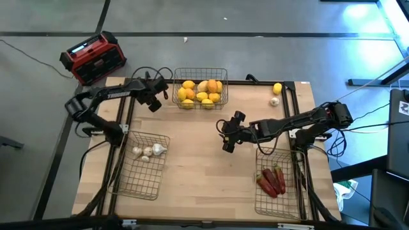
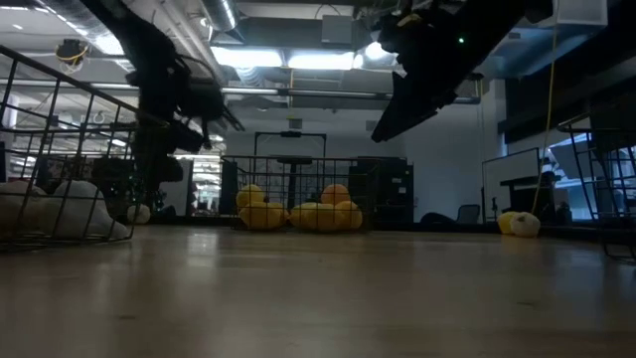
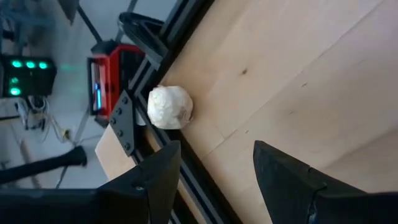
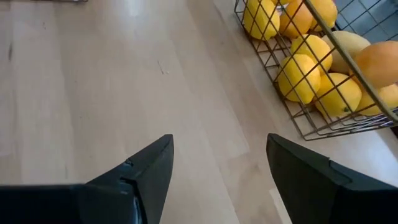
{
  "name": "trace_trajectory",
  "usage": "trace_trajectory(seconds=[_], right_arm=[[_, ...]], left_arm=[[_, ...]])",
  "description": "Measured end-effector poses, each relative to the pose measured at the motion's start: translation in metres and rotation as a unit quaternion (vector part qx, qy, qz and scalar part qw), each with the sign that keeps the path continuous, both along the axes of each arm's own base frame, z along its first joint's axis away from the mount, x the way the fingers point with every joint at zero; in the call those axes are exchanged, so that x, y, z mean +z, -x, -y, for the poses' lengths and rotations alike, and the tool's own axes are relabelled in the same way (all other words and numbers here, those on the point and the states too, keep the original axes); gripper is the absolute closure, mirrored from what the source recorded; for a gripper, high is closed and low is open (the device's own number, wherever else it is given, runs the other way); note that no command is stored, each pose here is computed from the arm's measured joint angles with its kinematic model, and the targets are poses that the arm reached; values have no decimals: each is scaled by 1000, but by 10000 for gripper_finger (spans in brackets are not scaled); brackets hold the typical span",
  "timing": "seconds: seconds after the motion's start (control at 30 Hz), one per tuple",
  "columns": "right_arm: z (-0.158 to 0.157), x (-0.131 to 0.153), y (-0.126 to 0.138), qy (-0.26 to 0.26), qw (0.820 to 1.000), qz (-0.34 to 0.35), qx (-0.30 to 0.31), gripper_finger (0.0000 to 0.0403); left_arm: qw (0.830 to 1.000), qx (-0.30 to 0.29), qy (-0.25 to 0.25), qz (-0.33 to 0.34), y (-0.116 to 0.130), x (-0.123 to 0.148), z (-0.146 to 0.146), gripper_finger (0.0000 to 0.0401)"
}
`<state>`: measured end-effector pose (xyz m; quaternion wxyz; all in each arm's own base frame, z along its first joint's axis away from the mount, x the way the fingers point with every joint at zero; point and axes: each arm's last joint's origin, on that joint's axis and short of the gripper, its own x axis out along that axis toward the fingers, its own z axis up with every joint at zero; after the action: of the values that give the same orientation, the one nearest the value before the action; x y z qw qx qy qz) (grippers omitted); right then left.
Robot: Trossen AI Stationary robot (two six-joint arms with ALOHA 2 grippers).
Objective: Sort produce into baskets
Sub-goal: Put the garlic into the bottom left wire basket
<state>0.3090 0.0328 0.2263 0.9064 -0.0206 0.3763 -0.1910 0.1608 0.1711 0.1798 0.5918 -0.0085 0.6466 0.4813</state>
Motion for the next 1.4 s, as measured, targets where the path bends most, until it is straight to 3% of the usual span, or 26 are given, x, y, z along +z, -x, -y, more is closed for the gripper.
trace_trajectory(seconds=[0.27, 0.5, 0.93, 1.13, 1.4], right_arm=[[2, 0, 0, 7, 1000, -6, 12, 150], [2, 0, 0, 18, 999, -15, 23, 150], [4, 0, -1, 23, 999, -14, 26, 150], [4, 0, -1, 23, 999, -14, 25, 150], [3, 0, -1, 23, 999, -14, 27, 150]], left_arm=[[996, 33, 26, -80, -7, -18, -27, 203], [993, 57, 40, -98, -1, -32, -41, 203], [993, 47, 29, -107, -1, -34, -59, 203], [987, 45, 60, -144, -2, -42, -67, 203], [979, 48, 63, -186, -4, -52, -76, 203]])
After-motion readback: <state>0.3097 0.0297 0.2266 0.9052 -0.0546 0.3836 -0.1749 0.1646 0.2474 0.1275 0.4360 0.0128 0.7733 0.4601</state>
